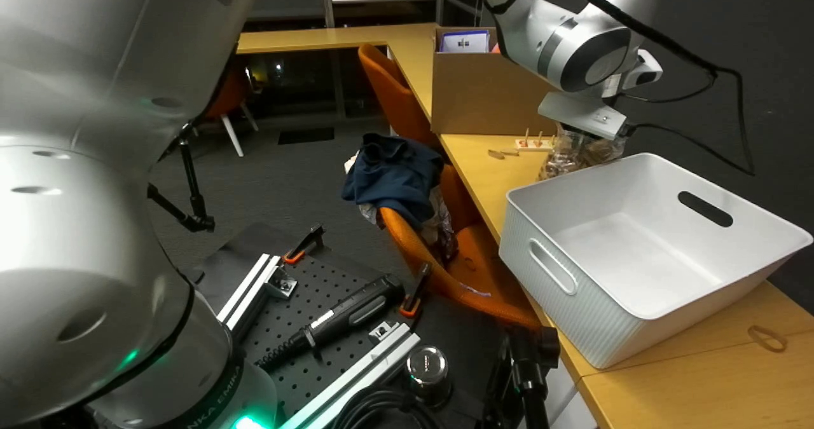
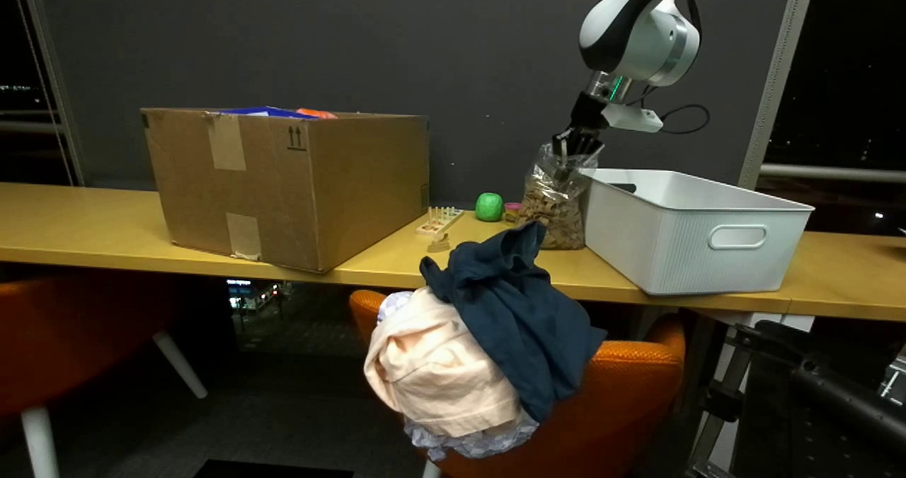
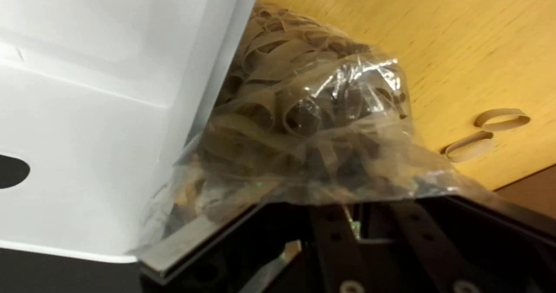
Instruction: Remove some rubber bands from the plastic.
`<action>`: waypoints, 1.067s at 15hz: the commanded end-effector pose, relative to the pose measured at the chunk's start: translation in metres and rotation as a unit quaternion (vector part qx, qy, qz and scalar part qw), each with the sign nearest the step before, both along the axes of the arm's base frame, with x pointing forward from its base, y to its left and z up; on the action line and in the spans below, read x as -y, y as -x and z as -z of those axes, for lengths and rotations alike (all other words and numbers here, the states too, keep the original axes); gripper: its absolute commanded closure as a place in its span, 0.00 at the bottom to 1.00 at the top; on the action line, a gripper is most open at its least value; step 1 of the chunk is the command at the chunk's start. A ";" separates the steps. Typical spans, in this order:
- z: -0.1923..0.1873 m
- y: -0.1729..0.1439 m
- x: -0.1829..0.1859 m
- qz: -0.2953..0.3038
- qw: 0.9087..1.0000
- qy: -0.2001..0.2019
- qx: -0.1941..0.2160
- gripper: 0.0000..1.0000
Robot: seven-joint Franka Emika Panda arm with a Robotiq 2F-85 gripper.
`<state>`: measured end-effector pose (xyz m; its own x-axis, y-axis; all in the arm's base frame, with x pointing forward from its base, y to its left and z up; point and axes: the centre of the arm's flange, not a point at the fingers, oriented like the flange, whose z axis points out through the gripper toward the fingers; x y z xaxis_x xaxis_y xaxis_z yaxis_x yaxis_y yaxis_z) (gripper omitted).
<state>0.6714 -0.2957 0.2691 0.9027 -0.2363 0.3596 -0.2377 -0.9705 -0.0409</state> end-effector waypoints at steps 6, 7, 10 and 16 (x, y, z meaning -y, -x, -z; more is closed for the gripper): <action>0.014 -0.010 0.019 0.001 1.000 0.004 0.002 0.45; 0.019 -0.013 0.018 0.000 1.000 0.003 0.001 0.46; 0.037 -0.021 0.012 -0.005 1.000 -0.002 -0.003 0.49; 0.063 -0.031 0.005 -0.016 1.000 -0.006 -0.007 0.75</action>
